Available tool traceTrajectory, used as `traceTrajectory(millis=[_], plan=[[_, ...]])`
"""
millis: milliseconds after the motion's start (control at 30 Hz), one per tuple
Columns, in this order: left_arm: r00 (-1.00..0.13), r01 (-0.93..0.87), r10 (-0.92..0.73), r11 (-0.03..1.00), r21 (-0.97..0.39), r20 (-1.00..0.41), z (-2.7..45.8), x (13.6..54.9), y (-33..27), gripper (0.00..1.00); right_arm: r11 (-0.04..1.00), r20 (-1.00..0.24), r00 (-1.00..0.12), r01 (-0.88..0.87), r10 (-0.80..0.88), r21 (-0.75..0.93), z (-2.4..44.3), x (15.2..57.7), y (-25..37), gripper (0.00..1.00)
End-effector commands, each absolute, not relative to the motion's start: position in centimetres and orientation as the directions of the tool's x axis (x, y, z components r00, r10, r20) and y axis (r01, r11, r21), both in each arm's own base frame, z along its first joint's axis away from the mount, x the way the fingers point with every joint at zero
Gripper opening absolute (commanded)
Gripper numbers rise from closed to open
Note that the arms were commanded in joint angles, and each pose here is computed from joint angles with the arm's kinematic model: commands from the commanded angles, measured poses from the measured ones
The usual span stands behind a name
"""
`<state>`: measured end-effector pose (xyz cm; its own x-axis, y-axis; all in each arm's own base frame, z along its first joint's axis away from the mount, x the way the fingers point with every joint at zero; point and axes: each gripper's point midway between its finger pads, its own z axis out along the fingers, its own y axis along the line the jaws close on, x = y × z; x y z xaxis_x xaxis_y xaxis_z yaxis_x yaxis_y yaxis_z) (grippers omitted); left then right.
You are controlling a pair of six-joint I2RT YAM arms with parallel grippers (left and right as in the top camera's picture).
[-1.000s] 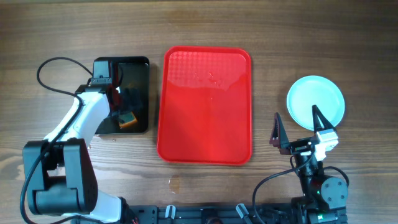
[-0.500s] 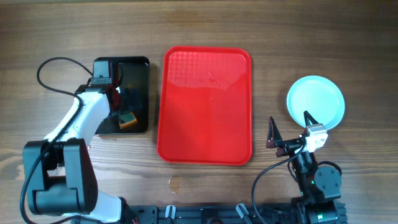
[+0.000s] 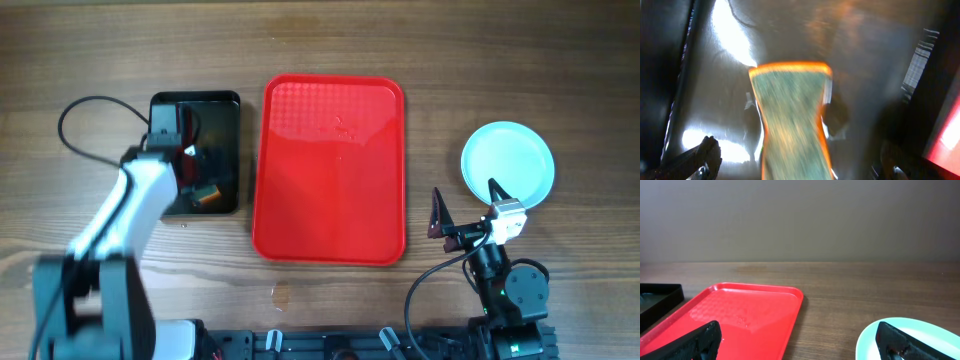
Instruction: Clean dirty plates on tray and stack at the side
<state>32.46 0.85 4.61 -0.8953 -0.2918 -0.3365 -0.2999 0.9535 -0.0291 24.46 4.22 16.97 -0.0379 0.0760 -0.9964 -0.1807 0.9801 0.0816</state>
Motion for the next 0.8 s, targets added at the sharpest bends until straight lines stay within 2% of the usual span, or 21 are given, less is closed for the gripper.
traceTrajectory(millis=[0, 233, 433, 567, 767], plan=[[-0.847, -0.221, -0.233, 0.972, -0.083, -0.478, 9.1, 30.7, -1.2, 1.00, 0.983, -0.996, -0.041, -0.167, 0.074, 0.080, 16.9, 24.5, 3.9, 1.00], [-0.677, -0.201, -0.246, 0.968, -0.148, -0.693, 14.8, 27.4, -0.6, 1.00, 0.983, -0.996, -0.041, -0.167, 0.073, 0.079, 16.9, 24.5, 3.9, 1.00], [-0.315, -0.122, -0.290, 0.957, -0.265, -0.904, 22.9, 26.9, 0.0, 1.00, 0.983, -0.996, -0.041, -0.167, 0.074, 0.080, 16.9, 24.5, 3.9, 1.00], [-0.127, -0.076, -0.300, 0.953, -0.293, -0.945, 25.1, 25.6, 0.3, 1.00, 0.983, -0.996, -0.041, -0.167, 0.073, 0.079, 16.9, 24.5, 3.9, 1.00], [0.044, -0.022, -0.307, 0.951, -0.308, -0.951, 24.5, 24.3, 0.3, 1.00, 0.983, -0.996, -0.041, -0.167, 0.073, 0.079, 16.9, 24.5, 3.9, 1.00]])
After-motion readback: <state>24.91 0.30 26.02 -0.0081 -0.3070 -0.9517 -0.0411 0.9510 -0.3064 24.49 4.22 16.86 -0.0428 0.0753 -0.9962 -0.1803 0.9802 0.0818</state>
